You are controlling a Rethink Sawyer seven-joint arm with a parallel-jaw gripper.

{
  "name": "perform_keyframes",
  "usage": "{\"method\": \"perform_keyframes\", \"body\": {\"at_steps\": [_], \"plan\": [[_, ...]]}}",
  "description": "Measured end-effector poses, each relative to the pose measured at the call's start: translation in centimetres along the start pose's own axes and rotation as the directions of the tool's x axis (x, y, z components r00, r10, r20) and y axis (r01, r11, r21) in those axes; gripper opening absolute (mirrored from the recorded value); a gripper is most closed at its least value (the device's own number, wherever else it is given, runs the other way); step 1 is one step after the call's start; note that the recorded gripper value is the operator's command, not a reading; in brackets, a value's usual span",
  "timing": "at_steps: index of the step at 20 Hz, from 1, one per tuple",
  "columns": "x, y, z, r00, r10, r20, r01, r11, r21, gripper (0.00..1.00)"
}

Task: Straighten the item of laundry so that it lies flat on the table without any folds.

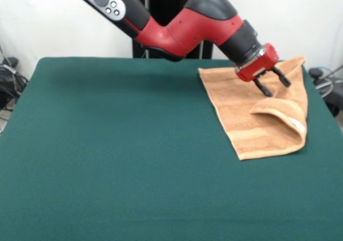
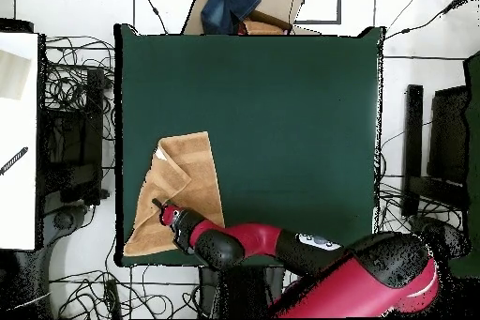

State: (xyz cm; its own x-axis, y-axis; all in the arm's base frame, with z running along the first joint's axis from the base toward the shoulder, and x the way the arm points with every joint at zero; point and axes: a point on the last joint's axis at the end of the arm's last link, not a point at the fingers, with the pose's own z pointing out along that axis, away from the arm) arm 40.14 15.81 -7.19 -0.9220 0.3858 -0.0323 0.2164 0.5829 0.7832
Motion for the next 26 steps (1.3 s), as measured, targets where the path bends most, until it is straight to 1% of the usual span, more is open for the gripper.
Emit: {"method": "perform_keyframes", "body": {"at_steps": [5,7,11,15,17,21,24,26], "plan": [[0.1,0.1,0.1,1.000,-0.012,-0.001,0.012,1.000,0.004,1.00],[0.1,0.3,0.1,1.000,-0.024,-0.005,0.024,1.000,0.016,1.00],[0.1,1.0,0.3,0.998,-0.062,-0.013,0.062,0.996,0.070,1.00],[0.0,1.6,0.2,0.996,-0.090,-0.028,0.093,0.989,0.114,1.00],[-0.3,1.7,-0.1,0.995,-0.095,-0.030,0.099,0.986,0.132,1.00],[-0.7,1.5,-0.7,0.995,-0.095,-0.025,0.097,0.984,0.149,1.00],[-1.4,1.0,-1.3,0.997,-0.082,-0.006,0.082,0.985,0.154,1.00],[-2.4,0.2,-2.2,0.998,-0.055,0.022,0.051,0.986,0.156,1.00]]}}
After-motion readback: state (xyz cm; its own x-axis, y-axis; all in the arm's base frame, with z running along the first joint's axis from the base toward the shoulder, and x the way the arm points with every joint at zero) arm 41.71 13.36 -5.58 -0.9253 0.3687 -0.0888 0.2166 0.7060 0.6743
